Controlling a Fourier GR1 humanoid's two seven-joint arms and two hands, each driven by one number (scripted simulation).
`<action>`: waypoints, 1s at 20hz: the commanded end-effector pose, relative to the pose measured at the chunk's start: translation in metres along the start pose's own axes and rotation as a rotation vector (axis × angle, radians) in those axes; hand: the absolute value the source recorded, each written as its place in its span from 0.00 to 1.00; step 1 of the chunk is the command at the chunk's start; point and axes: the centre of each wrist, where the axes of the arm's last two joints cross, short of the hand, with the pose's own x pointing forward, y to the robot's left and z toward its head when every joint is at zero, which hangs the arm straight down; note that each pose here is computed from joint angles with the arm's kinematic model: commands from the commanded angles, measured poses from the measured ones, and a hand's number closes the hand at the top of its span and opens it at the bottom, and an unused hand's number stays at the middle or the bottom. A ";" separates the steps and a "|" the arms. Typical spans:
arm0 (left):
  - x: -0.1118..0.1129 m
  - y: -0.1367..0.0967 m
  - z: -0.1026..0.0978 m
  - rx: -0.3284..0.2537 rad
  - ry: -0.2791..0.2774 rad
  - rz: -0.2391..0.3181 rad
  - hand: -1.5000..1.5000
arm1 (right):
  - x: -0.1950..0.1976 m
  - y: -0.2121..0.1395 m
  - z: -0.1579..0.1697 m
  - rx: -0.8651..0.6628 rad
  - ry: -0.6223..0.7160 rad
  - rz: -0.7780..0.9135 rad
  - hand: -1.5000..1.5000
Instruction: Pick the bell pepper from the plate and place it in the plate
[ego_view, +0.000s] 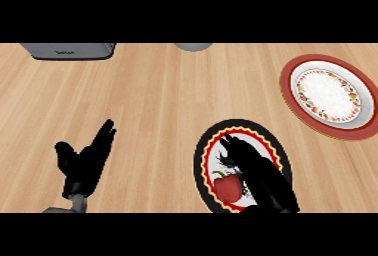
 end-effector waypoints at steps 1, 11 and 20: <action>-0.002 -0.018 -0.009 0.016 0.073 -0.004 0.50 | -0.003 0.006 -0.011 0.022 -0.001 0.006 0.00; -0.014 0.009 0.006 -0.007 0.060 -0.003 0.50 | 0.004 0.031 -0.028 0.032 -0.079 0.153 1.00; -0.013 -0.010 -0.001 0.011 0.072 0.001 0.50 | 0.011 0.026 -0.030 -0.137 0.113 0.183 1.00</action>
